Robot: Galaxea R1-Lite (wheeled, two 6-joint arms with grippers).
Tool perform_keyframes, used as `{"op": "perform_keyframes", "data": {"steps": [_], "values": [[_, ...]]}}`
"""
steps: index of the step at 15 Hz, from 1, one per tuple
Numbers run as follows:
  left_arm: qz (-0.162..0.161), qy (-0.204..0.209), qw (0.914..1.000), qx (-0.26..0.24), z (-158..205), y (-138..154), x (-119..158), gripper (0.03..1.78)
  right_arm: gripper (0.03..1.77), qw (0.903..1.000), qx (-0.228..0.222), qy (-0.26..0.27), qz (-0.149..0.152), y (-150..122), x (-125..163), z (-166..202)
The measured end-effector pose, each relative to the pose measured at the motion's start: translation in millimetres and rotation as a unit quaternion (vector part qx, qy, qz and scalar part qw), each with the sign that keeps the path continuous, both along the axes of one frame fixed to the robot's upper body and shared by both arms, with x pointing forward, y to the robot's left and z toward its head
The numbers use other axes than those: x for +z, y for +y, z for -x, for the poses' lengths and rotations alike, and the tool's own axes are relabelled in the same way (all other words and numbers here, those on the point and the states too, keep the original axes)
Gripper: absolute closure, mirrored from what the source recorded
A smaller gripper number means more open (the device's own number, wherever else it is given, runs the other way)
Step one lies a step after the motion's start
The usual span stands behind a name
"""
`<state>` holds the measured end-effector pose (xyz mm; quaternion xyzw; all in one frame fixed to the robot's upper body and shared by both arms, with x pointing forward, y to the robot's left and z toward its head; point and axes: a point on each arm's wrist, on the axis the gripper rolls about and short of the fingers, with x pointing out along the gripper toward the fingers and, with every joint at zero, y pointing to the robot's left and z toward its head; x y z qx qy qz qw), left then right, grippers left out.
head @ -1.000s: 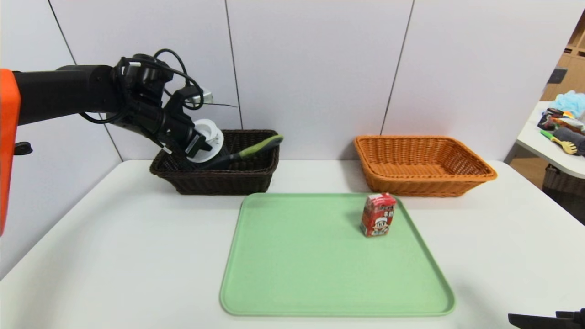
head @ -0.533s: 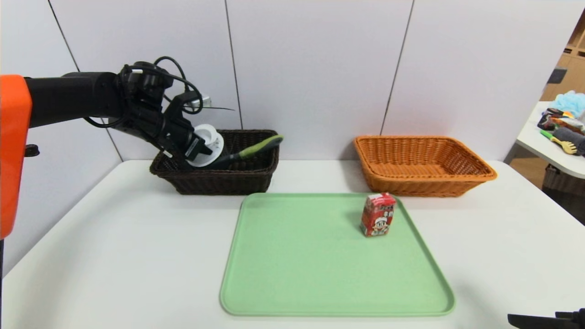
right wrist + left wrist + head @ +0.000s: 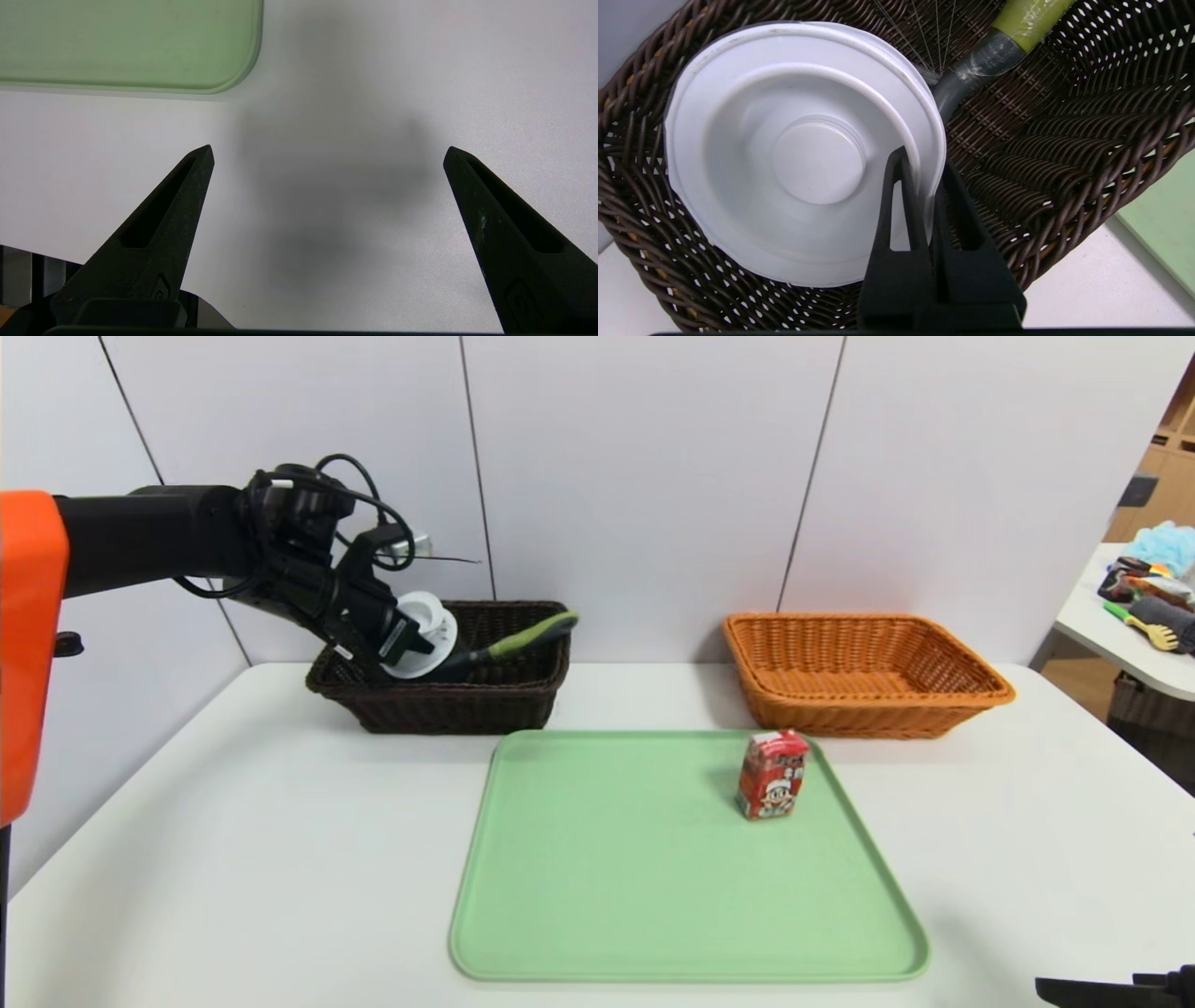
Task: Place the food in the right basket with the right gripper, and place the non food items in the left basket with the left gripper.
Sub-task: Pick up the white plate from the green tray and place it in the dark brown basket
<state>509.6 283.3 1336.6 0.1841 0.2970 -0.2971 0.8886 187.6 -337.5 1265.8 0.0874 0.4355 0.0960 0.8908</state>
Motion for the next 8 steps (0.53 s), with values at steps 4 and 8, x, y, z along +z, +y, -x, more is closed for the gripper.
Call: {"op": "perform_keyframes", "data": {"steps": [4, 8], "values": [[0.000, 0.004, 1.0000, 0.003, 1.2, 2.5, 0.5, 1.39, 0.10, 1.0000, -0.001, 0.000, -0.001, 0.0, 0.0, 0.0], [0.001, 0.001, 1.0000, 0.003, 4.6, 2.6, 5.4, 0.87, 0.10, 1.0000, -0.001, 0.000, -0.001, 0.0, 0.1, 0.1]]}}
